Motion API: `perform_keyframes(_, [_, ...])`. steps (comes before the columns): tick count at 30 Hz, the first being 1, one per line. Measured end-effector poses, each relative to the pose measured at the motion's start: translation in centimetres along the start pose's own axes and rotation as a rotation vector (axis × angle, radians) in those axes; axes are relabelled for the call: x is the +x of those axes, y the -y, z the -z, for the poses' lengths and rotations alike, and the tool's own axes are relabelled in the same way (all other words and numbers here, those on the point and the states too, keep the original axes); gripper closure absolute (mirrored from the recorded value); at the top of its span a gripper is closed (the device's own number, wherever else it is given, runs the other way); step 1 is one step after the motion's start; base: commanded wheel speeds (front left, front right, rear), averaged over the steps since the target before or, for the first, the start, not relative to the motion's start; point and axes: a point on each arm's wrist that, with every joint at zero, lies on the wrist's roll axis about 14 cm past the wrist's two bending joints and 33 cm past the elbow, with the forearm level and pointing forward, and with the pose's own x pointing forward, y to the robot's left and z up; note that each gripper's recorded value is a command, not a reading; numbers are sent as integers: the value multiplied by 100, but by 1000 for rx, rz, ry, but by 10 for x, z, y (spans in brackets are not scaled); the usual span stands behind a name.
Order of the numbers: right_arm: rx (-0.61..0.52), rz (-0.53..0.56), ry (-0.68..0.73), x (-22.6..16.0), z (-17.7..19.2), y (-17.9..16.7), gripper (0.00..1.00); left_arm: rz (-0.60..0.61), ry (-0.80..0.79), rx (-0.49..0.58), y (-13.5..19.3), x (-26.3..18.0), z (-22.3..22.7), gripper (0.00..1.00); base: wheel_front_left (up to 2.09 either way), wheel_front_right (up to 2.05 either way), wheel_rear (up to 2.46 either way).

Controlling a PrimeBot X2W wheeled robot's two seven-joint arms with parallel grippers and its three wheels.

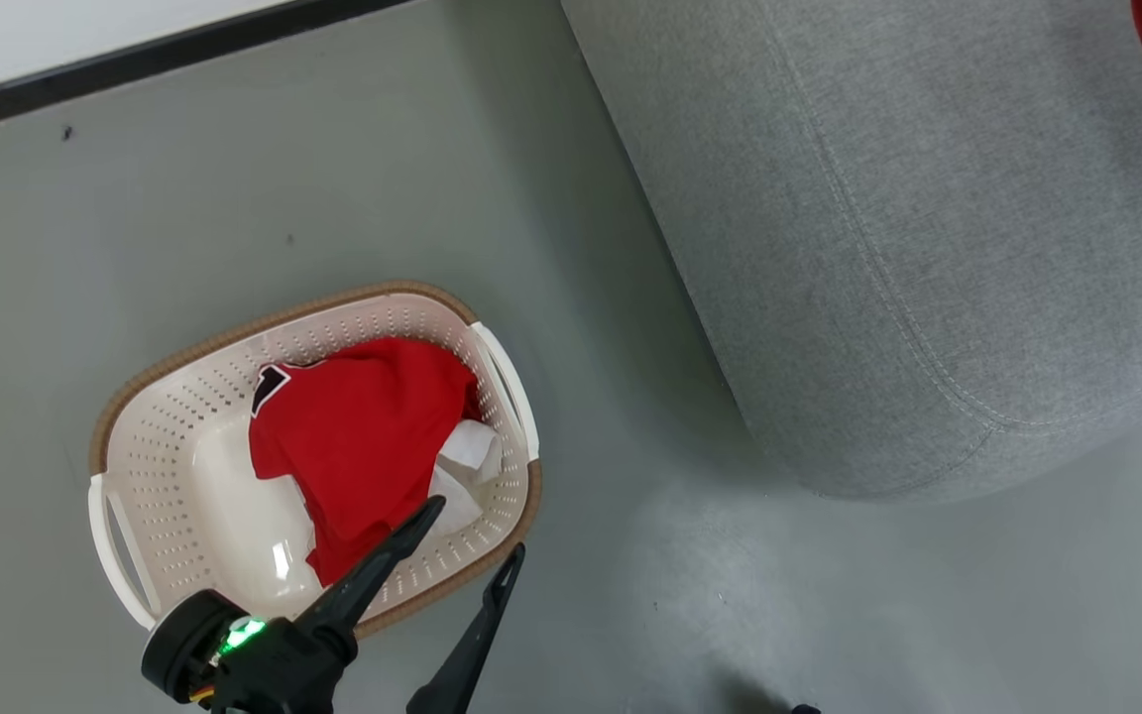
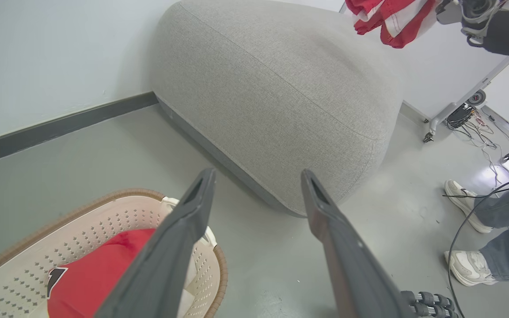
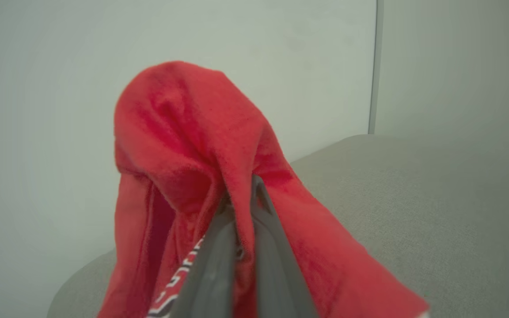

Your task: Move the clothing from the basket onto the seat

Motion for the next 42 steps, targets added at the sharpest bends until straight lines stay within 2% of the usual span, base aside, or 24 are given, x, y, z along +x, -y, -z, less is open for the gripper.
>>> perform_keyframes(10, [11, 115, -14, 11, 15, 27, 100, -42, -32, -30, -19, -2, 12, 0, 0, 0, 0])
perform_keyframes(14, [34, 125, -66, 7, 42, 18, 100, -52, -38, -47, -26, -1, 15, 0, 0, 0, 0])
perform_keyframes(20, [50, 196, -149, -4, 81, 31, 100, -72, -51, -66, -39, 1, 22, 0, 0, 0, 0])
perform_keyframes(25, [63, 214, -232, -14, 119, 23, 100, -80, -74, -85, -48, 2, 32, 0, 0, 0, 0])
perform_keyframes(32, [67, 207, -263, -9, 132, 13, 100, -92, -84, -100, -52, 3, 38, 0, 0, 0, 0])
perform_keyframes(33, [68, 206, -263, -9, 132, 13, 95, -93, -81, -100, -51, 3, 37, 0, 0, 0, 0])
perform_keyframes(34, [65, 200, -264, -8, 131, 12, 85, -93, -78, -101, -50, 3, 36, 0, 0, 0, 0])
perform_keyframes(35, [65, 195, -263, -8, 131, 11, 85, -95, -76, -101, -50, 3, 35, 0, 0, 0, 0])
perform_keyframes(36, [62, 192, -261, -8, 129, 11, 74, -95, -74, -102, -49, 3, 35, 0, 0, 0, 0])
perform_keyframes(38, [42, 181, -259, -7, 127, 10, 66, -95, -70, -104, -47, 4, 34, 0, 0, 0, 0])
perform_keyframes(39, [36, 177, -258, -7, 125, 10, 59, -95, -63, -104, -46, 5, 32, 0, 0, 0, 0])
perform_keyframes(40, [31, 173, -256, -7, 124, 9, 43, -94, -58, -105, -44, 5, 31, 0, 0, 0, 0])
perform_keyframes(41, [25, 169, -255, -7, 122, 9, 14, -92, -52, -103, -43, 7, 29, 0, 0, 0, 0])
perform_keyframes(42, [24, 167, -253, -8, 120, 9, 0, -91, -42, -101, -42, 8, 26, 0, 0, 0, 0])
